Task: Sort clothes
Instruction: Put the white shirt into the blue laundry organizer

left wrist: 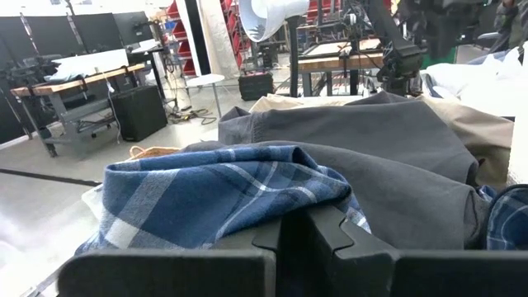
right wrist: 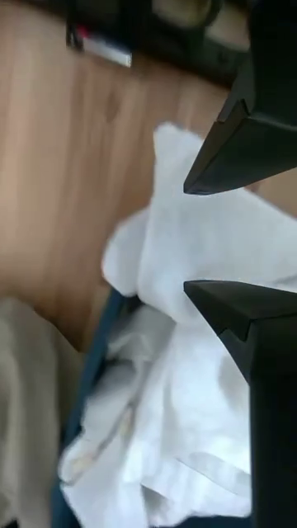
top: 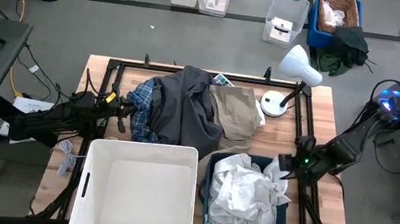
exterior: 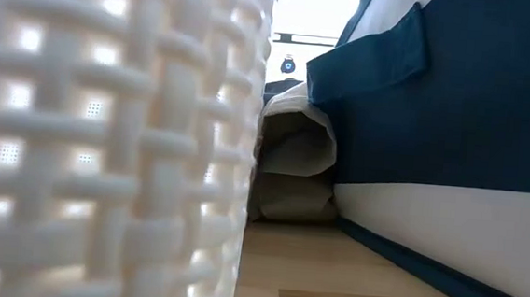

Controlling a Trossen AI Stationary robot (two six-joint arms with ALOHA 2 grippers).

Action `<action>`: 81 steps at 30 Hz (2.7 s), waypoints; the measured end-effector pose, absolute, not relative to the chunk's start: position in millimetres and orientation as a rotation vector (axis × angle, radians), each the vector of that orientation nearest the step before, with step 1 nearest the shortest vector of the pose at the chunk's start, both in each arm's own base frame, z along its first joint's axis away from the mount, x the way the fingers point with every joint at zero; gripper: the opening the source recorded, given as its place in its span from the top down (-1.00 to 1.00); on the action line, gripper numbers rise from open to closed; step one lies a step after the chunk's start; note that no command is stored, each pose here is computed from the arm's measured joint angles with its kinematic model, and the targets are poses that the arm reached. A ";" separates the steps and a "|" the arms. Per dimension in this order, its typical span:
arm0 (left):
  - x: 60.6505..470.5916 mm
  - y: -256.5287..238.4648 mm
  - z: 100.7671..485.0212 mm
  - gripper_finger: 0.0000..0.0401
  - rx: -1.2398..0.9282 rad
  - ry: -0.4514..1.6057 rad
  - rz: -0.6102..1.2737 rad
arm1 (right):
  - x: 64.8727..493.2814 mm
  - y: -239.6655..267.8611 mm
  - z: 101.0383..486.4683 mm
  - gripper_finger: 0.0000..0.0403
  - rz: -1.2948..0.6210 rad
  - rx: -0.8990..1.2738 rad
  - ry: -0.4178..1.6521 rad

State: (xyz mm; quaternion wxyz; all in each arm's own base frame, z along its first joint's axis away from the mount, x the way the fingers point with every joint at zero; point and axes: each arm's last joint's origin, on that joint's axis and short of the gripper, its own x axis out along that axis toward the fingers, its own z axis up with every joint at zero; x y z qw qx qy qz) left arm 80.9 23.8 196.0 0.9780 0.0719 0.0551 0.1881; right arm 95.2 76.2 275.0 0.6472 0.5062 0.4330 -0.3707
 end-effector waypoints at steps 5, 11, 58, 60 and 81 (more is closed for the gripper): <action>80.9 23.8 196.0 0.93 0.145 0.111 0.379 | 98.9 79.9 263.8 0.13 -0.809 1.150 0.996; 80.9 23.8 196.0 0.93 0.145 0.111 0.379 | 98.5 79.6 256.1 0.13 -0.834 1.150 0.995; 80.9 23.8 196.0 0.93 0.145 0.111 0.379 | 251.6 172.0 138.7 1.00 -0.139 0.980 1.418; 80.9 23.8 196.0 0.93 0.145 0.111 0.379 | 249.1 171.8 121.3 1.00 -0.129 1.037 1.465; 80.9 23.8 196.0 0.93 0.145 0.111 0.379 | 240.8 167.6 240.2 0.37 0.096 1.018 1.302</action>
